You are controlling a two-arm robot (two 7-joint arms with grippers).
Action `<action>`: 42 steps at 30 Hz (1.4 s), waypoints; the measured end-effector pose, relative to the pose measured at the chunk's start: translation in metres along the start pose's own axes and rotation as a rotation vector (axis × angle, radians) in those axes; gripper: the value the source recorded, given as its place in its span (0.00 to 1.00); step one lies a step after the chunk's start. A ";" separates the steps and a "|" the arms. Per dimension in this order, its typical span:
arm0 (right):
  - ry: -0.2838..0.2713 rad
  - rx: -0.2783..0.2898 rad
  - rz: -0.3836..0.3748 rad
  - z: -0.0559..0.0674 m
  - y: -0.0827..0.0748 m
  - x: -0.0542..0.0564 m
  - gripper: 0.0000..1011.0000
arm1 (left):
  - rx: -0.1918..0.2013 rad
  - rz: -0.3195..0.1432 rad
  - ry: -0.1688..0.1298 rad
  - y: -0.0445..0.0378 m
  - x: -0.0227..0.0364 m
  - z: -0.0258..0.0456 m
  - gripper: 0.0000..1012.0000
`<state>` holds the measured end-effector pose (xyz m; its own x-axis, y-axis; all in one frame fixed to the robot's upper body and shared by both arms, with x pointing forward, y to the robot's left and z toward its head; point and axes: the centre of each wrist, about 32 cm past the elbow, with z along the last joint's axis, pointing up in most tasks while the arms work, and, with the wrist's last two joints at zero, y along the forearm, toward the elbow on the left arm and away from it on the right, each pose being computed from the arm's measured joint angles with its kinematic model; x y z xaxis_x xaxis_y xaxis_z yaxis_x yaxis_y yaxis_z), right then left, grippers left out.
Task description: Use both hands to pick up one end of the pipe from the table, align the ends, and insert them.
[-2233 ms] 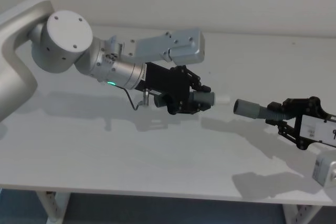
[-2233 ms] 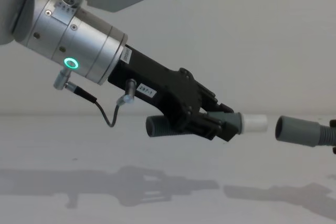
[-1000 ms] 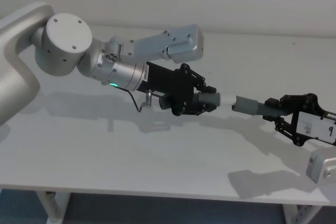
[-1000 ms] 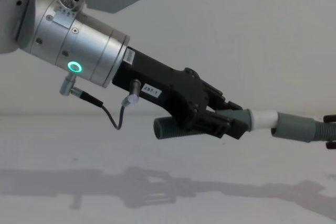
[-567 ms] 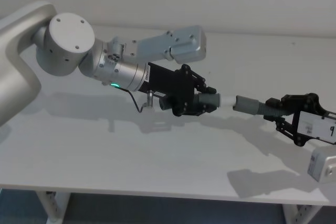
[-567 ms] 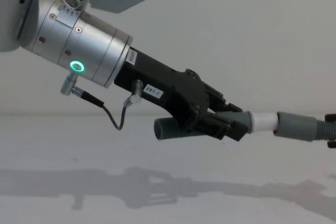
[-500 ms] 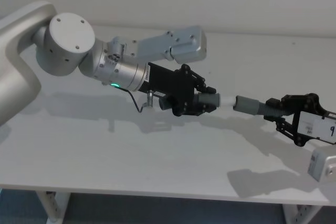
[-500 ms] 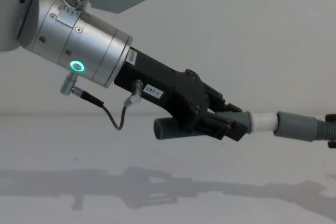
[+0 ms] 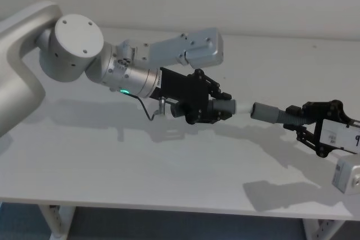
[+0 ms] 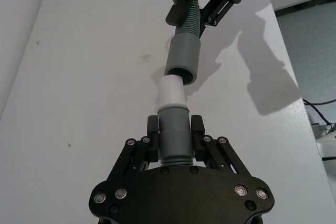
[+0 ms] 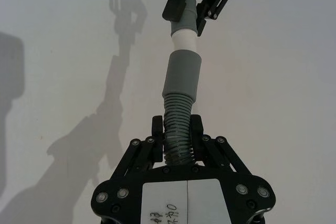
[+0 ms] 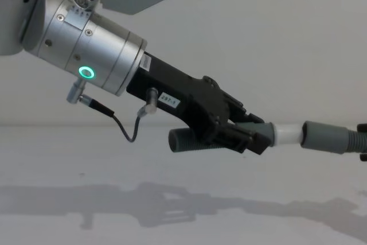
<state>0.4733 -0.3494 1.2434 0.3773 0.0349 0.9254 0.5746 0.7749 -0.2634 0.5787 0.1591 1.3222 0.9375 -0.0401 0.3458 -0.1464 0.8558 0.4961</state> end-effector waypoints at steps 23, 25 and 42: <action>0.044 -0.009 -0.004 0.002 -0.001 0.001 0.29 | -0.034 -0.040 -0.019 -0.0133 0.0042 0.0018 0.34; 0.047 -0.011 -0.004 0.003 0.000 0.002 0.29 | -0.034 -0.042 -0.018 -0.0138 0.0041 0.0018 0.34; 0.043 -0.014 -0.005 0.004 0.001 0.003 0.29 | -0.016 -0.021 0.001 -0.0103 -0.0003 0.0009 0.34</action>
<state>0.4721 -0.3458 1.2466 0.4051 0.0032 0.9143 0.5868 0.7659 -0.2627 0.5796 0.1498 1.3177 0.9405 -0.0578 0.3349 -0.1217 0.8628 0.4907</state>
